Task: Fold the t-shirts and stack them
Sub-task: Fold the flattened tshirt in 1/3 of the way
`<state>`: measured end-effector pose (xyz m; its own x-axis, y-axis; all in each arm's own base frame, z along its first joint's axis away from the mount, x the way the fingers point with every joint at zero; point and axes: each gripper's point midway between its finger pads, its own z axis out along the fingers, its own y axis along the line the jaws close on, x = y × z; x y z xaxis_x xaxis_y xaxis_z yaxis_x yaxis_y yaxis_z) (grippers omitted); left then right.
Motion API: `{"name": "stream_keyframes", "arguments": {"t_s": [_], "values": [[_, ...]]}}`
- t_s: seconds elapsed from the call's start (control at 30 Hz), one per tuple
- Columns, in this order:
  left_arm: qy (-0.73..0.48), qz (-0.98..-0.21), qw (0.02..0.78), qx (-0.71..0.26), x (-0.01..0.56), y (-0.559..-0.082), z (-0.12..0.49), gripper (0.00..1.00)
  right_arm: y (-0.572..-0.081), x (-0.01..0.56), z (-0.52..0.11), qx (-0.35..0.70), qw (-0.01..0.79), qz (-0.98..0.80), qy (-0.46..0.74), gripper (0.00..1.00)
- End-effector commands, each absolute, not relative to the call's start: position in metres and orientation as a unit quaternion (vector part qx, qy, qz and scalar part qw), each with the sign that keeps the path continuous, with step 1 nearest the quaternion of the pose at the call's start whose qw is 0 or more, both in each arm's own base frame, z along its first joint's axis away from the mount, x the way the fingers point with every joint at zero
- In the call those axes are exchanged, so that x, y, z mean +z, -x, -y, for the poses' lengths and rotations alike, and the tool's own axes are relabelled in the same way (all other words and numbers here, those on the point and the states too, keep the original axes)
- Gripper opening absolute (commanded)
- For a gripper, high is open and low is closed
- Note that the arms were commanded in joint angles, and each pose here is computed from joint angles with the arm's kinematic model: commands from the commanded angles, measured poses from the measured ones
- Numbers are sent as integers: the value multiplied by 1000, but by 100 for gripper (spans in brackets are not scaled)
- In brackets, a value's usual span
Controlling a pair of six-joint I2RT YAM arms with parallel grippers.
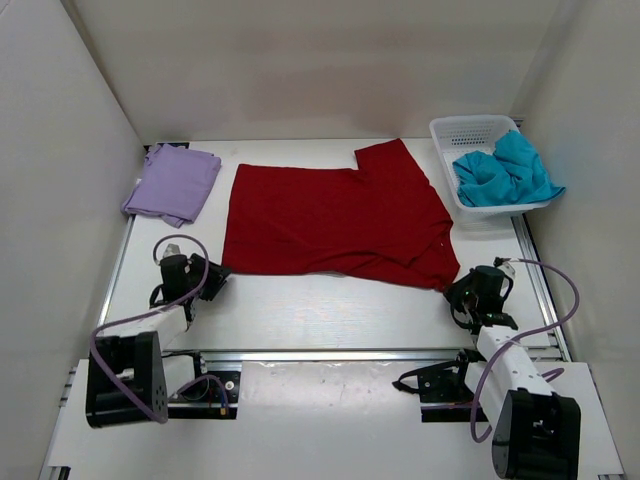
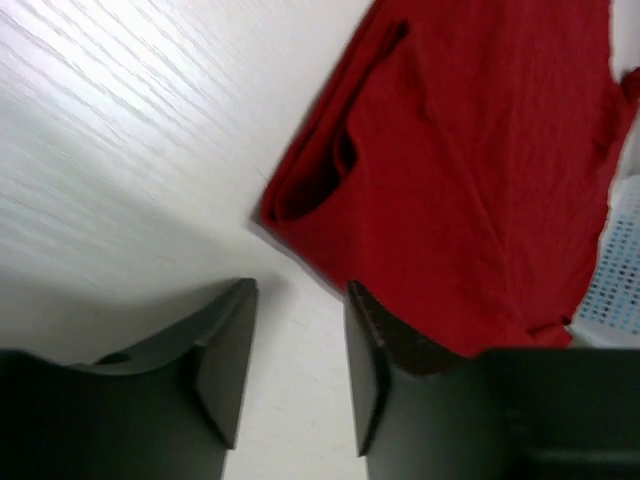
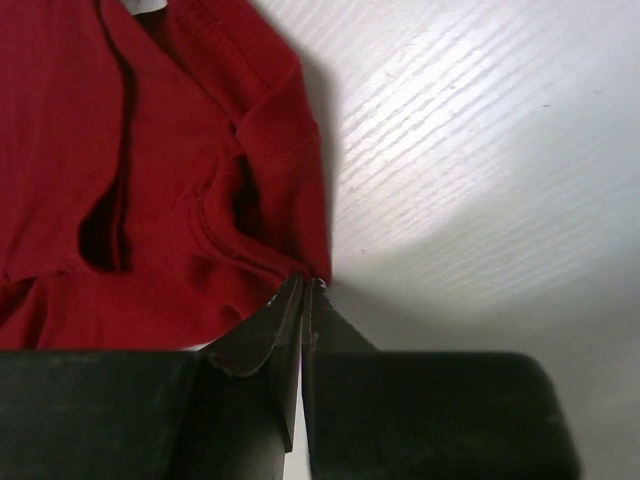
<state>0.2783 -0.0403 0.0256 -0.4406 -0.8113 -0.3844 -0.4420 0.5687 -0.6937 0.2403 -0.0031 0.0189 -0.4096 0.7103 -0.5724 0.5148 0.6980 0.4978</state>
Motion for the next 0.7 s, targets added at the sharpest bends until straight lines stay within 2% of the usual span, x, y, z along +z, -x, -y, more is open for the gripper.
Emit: {"name": "stream_keyframes", "arguments": {"t_s": [0.0, 0.13, 0.2, 0.3, 0.37, 0.47, 0.53, 0.67], "values": [[402, -799, 378, -240, 29, -296, 30, 49, -252, 28, -3, 148, 423, -820, -356, 0], [415, -794, 375, -236, 22, -302, 27, 37, -254, 30, -5, 153, 431, -817, -350, 0], [416, -791, 380, -236, 26, -308, 26, 35, -253, 29, -5, 155, 431, -817, -352, 0], [411, -791, 388, -236, 31, -319, 29, 41, -254, 29, -7, 160, 427, -818, -349, 0], [415, -789, 386, -237, 32, -322, 30, 40, -252, 26, -8, 160, 425, -820, -350, 0], [416, -789, 386, -235, 30, -325, 28, 24, -255, 27, -7, 160, 428, -817, -351, 0], [419, -790, 384, -231, 28, -325, 24, 0, -255, 29, -7, 162, 429, -817, -350, 1], [421, -790, 386, -223, 30, -323, 17, 0, -255, 30, -9, 167, 429, -816, -350, 0]]}}
